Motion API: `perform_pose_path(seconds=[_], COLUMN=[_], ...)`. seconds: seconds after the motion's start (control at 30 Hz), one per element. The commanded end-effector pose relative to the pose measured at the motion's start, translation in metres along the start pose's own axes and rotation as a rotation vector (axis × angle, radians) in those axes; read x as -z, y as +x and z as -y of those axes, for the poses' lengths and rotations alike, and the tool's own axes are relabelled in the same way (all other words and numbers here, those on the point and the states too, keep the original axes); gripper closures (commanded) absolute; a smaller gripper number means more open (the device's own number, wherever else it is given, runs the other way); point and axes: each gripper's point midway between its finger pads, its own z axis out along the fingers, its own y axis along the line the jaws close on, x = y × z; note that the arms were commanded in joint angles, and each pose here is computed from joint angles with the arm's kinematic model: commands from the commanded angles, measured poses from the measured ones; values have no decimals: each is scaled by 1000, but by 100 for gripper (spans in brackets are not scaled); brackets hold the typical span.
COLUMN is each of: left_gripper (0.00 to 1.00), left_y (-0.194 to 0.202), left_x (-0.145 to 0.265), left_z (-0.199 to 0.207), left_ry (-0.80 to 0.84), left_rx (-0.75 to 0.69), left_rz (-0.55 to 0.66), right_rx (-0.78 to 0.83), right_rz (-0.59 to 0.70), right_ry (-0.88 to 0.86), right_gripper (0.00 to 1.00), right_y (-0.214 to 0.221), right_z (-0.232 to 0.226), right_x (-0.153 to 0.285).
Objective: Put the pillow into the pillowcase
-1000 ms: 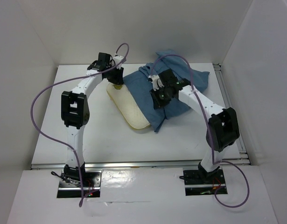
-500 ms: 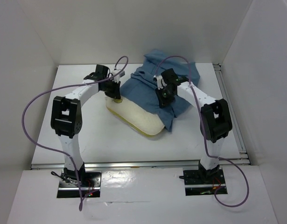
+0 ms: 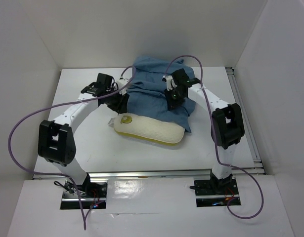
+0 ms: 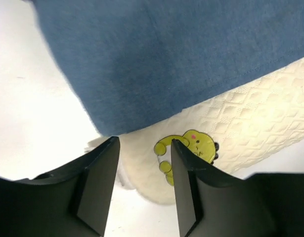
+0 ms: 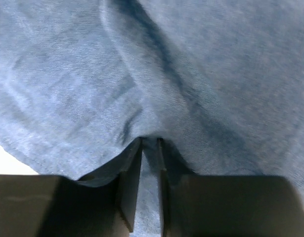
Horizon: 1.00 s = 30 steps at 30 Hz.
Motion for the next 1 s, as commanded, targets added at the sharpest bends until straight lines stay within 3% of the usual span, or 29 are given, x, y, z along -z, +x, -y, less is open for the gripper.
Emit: perform_pose_path(seconds=[0.0,0.3,0.43,0.63,0.73,0.97], left_gripper=[41,39,33,27,26,26], left_y=[-26,-13,-9,-2,-17,-19], left_x=[32,53,57,43,46,30], left_z=[-14,-18,-20,-6,-4,3], left_ry=[-143,-391,-464,-401,-419,-326], left_rx=[-185,-607,-719,-768,-770,-743], left_rz=[91,192,265,312,384,359], right_rx=[28,146,283,376,365,351], right_rz=[82,172,191,217,216,240], right_ry=[-61,-150,-161,-127,-128,-235], right_gripper=[73,67,67,67,67,67], right_y=[-25,-19,-9,13,13,5], right_z=[-11,-37,-45,-47,-48,-74], right_x=[19,56,61,69,69,76])
